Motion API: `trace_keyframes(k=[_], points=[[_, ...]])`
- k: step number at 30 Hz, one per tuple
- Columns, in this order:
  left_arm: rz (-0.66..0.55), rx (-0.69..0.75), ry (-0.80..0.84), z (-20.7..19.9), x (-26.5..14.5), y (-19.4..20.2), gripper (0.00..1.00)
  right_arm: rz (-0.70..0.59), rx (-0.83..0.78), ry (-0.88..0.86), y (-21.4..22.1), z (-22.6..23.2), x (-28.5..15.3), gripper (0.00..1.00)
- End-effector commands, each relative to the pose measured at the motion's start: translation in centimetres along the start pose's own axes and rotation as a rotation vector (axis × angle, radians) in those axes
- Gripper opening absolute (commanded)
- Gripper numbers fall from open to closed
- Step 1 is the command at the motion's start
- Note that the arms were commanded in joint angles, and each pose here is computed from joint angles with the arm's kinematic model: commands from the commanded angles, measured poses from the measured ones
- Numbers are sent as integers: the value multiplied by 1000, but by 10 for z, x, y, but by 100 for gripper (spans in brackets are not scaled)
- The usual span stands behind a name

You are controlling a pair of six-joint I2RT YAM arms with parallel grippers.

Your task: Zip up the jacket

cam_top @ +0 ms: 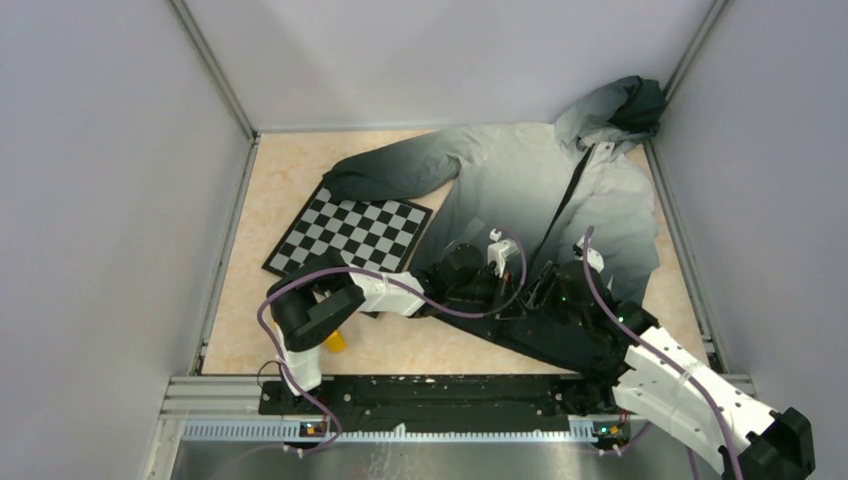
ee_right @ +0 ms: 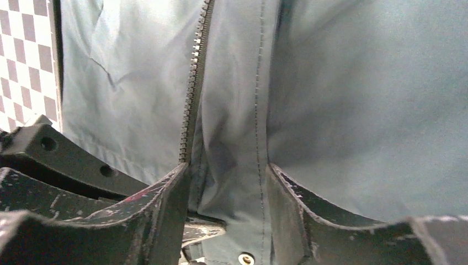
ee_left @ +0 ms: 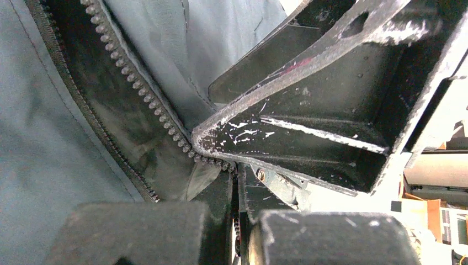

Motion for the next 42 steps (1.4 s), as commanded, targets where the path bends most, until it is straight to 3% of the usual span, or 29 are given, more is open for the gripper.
trace_keyframes(k=[1, 11, 18, 26, 37, 41, 42], points=[[-70, 41, 43, -5, 1, -14, 0, 14, 36, -54, -4, 17, -7, 57], [-61, 42, 39, -4, 1, -12, 0, 5, 10, -85, -9, 23, -16, 79], [-61, 46, 35, -5, 0, -13, 0, -28, 1, -88, -12, 20, -21, 84], [-65, 70, 36, -13, 0, -17, 0, 43, -16, -66, 0, 16, 2, 83], [-69, 75, 53, -17, 1, -20, 0, 34, 8, -80, 7, 6, 14, 51], [-66, 72, 63, -19, 2, -20, 0, -1, 17, -95, 6, 4, 15, 26], [-63, 69, 63, -18, 2, -20, 0, -12, 18, -95, 5, 2, 15, 15]])
Point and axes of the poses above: each gripper's point midway between its finger pads, its own x axis out along the fingers, its own z axis along the line the jaws close on, y = z × x, the point moved 8 cm from there along -x, back along the fingers, and after that the axes turned 11 degrees about x, right-handed, at the moved point
